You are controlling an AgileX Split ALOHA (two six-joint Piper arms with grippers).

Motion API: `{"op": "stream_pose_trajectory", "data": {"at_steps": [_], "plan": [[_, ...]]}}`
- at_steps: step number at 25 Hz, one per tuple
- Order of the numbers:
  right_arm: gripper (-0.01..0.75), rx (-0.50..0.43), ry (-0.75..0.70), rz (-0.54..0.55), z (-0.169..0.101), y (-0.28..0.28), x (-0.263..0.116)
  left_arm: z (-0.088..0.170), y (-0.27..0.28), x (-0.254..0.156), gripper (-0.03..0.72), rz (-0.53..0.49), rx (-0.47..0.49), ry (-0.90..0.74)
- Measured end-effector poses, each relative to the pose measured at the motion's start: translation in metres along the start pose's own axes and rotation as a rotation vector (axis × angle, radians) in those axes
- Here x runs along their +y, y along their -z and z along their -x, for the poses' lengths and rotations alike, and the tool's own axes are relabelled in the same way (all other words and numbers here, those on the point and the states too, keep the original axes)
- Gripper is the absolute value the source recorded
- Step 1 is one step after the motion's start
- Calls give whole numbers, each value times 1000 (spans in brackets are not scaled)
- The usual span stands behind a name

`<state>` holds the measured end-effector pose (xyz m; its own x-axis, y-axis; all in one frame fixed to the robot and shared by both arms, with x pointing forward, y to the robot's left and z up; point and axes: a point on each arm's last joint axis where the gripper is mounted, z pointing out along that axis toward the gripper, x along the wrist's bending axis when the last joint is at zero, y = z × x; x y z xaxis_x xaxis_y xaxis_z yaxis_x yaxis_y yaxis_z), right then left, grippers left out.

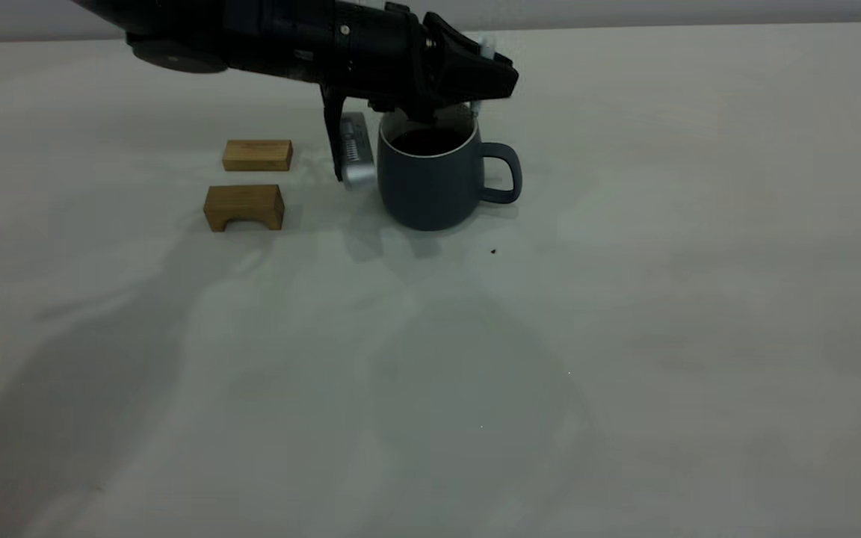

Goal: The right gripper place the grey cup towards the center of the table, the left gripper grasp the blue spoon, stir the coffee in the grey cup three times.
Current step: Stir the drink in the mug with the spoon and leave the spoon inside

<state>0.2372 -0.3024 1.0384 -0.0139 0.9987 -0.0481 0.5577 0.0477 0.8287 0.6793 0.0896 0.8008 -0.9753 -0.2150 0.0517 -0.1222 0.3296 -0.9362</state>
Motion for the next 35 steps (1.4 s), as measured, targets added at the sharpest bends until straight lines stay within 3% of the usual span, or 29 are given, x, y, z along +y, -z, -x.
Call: {"op": "stream_pose_trajectory", "data": {"at_steps": [12,17,19,25,29,35], "plan": [[511,0,0,0,0,0,0,14,22,7,131,-4,-15,4],[511,0,0,0,0,0,0,9,22,6,138,-19,31,-9],[511,0,0,0,0,0,0,7,23,6,182,-18,53,-18],[511,0,1,0,0,0,0,0,23,6,418,-26,136,-64],[511,0,1,0,0,0,0,-8,28,-5,473,-59,226,-236],[511,0,0,0,0,0,0,-19,50,-45,478,-29,385,-676]]}}
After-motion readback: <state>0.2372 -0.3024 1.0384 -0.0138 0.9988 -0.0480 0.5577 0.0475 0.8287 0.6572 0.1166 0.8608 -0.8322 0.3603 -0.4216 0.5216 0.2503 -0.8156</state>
